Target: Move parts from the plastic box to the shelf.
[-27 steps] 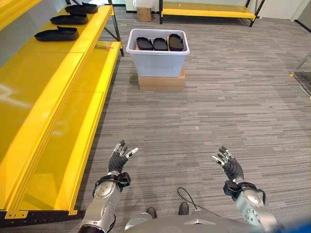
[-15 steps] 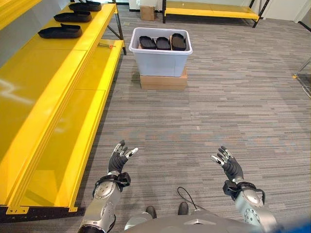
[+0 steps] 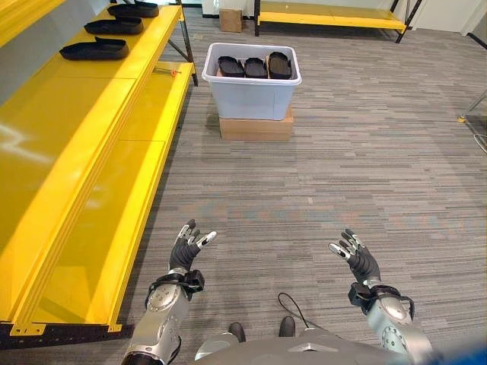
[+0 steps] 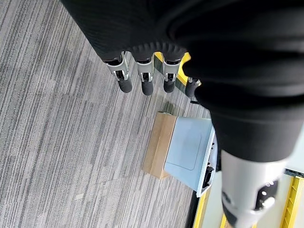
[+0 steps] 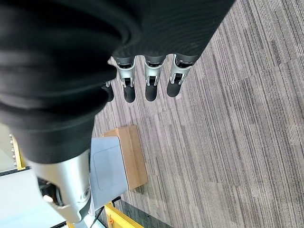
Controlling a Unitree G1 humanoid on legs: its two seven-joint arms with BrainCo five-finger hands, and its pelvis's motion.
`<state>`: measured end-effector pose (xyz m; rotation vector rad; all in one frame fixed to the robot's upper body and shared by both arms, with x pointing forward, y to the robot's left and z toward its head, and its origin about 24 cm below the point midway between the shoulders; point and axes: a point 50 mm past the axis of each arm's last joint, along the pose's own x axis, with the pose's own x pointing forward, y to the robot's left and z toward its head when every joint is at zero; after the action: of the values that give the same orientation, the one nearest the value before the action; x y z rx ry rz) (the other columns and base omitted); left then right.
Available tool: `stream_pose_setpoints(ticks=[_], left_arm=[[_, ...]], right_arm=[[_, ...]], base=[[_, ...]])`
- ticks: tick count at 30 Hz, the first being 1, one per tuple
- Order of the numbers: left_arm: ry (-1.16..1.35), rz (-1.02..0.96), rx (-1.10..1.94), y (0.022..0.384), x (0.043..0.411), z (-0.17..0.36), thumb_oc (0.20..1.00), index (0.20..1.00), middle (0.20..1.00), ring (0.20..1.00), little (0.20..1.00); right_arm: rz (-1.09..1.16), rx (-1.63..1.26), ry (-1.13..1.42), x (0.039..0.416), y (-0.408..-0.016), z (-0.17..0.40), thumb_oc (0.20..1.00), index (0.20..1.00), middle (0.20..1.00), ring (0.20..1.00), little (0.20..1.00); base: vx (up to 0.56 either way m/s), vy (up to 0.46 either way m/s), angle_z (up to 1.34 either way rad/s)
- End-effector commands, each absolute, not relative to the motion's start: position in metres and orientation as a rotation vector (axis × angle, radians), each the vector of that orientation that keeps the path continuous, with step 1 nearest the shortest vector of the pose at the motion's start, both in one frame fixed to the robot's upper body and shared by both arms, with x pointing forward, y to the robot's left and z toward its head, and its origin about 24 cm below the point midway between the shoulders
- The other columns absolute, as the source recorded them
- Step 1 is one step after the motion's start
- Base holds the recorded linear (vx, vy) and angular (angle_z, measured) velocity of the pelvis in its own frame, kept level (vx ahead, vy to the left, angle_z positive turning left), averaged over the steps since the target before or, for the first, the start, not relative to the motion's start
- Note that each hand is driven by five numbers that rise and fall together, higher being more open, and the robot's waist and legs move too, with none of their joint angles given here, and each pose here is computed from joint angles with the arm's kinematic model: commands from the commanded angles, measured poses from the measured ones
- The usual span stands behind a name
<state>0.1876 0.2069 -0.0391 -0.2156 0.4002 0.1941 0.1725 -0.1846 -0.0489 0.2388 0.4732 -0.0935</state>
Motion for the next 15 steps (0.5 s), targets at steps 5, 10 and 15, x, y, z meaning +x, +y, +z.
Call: stream_pose_setpoints(ticks=[5,10,15], left_arm=[[0.318,0.147,-0.209,0.2036,0.2000,-0.0247,1.000,1.000,1.000,1.000,1.000],[0.315,0.153,-0.202,0.2062,0.1998,-0.0239,1.000,1.000,1.000,1.000,1.000],[0.279,0.144,-0.168,0.2096,0.2051,-0.0164,1.000,1.000,1.000,1.000,1.000]], right_arm=[[-0.112,0.244,0.412,0.1819,-0.1962,-0.0394,1.000,1.000,1.000,1.000,1.000],[-0.109,0.240,0.410,0.1834,-0.1963,-0.0389,1.000,1.000,1.000,1.000,1.000],[-0.096,0.243,0.405,0.1852,-0.1937,-0.0386,1.000,1.000,1.000,1.000,1.000]], base=[[0.00,0.000,0.00],[0.00,0.000,0.00],[0.02,0.036,-0.01]])
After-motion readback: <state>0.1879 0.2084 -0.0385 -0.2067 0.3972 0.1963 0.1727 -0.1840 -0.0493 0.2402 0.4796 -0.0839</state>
